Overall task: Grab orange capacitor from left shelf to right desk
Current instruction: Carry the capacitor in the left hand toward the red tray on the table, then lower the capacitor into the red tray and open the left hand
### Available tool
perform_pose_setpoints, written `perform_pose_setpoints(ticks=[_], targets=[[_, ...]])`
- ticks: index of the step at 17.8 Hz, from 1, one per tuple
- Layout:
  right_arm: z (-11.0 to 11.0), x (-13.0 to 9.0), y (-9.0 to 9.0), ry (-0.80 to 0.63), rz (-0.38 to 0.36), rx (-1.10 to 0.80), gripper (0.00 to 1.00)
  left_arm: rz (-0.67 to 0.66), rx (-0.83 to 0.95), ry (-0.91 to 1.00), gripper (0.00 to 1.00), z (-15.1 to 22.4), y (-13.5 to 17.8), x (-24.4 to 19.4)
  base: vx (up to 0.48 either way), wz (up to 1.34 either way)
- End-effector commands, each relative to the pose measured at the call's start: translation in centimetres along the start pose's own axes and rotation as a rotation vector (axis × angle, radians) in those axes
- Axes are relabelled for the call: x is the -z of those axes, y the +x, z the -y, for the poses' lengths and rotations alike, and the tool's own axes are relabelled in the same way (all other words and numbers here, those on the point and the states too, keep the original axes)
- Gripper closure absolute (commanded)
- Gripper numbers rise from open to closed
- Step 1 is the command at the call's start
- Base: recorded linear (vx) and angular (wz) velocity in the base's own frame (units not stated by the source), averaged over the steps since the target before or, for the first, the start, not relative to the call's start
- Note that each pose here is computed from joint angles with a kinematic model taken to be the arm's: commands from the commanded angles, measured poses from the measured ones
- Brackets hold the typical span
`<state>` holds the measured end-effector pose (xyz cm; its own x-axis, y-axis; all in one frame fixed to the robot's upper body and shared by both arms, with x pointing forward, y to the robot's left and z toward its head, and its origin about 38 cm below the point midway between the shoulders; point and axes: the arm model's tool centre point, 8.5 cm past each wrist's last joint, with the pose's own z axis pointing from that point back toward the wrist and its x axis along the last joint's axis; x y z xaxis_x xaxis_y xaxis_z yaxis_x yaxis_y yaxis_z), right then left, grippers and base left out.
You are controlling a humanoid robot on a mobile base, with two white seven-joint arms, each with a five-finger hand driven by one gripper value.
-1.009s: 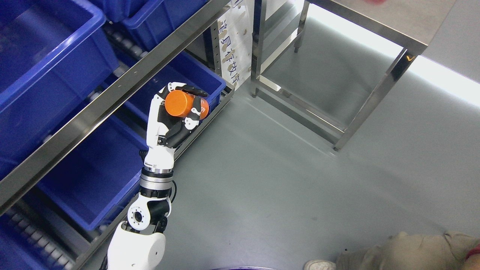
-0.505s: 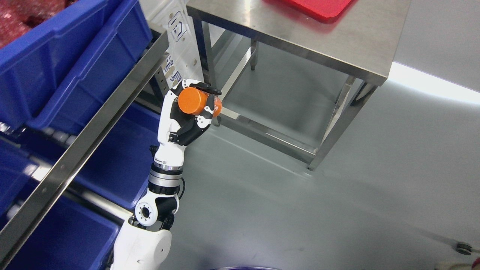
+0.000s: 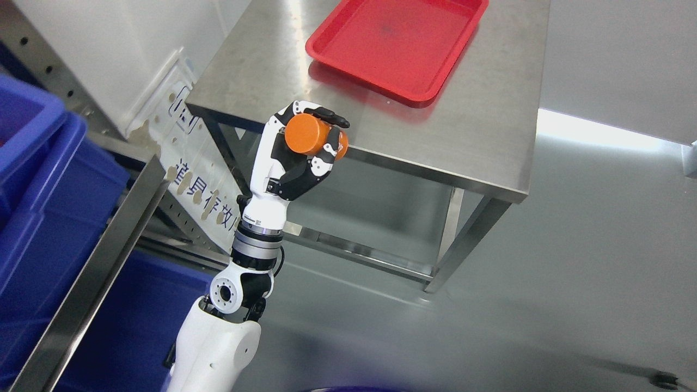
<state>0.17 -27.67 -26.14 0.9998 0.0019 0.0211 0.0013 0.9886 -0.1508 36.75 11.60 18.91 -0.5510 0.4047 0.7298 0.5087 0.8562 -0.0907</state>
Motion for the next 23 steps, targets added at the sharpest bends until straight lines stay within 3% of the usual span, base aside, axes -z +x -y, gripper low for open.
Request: perform_pose_setpoints(ticks=[1, 5, 8, 11, 13, 20, 23], targets=[[1.2, 0.1, -0.8, -0.018, -0.004, 0.002, 0.00, 0.058, 0.017, -0.099, 0.98, 0.9, 1.3, 4.1, 0.416, -0.25], [1.2, 0.1, -0.7, -0.018, -0.002, 0.004, 0.00, 0.106, 0.049, -0.153, 0.98, 0.8, 3.2, 8.6, 0.350, -0.22], [1.2, 0.1, -0.8, -0.018, -0.004, 0.004, 0.00, 0.030, 0.053, -0.195, 0.98, 1.4, 3.2, 11.4, 0.330, -0.17], [1.2, 0.1, -0.7, -0.018, -0.002, 0.004, 0.00, -0.263, 0.095, -0.192, 0.97, 0.7, -0.7, 12.2, 0.226, -0.05], [1.2, 0.1, -0.8, -0.018, -0.004, 0.004, 0.00, -0.379, 0.188, -0.187, 0.97, -0.5, -3.6, 11.3, 0.169, 0.02], [1.2, 0.1, -0.8, -0.018, -0.004, 0.004, 0.00, -0.585, 0.202, -0.222, 0.94, -0.1, -9.9, 7.4, 0.063, 0.04], [1.2, 0.1, -0.7, -0.018, -0.002, 0.004, 0.00, -0.586, 0.225, -0.226, 0.92, 0.1, -10.5, 7.7, 0.000, 0.00]])
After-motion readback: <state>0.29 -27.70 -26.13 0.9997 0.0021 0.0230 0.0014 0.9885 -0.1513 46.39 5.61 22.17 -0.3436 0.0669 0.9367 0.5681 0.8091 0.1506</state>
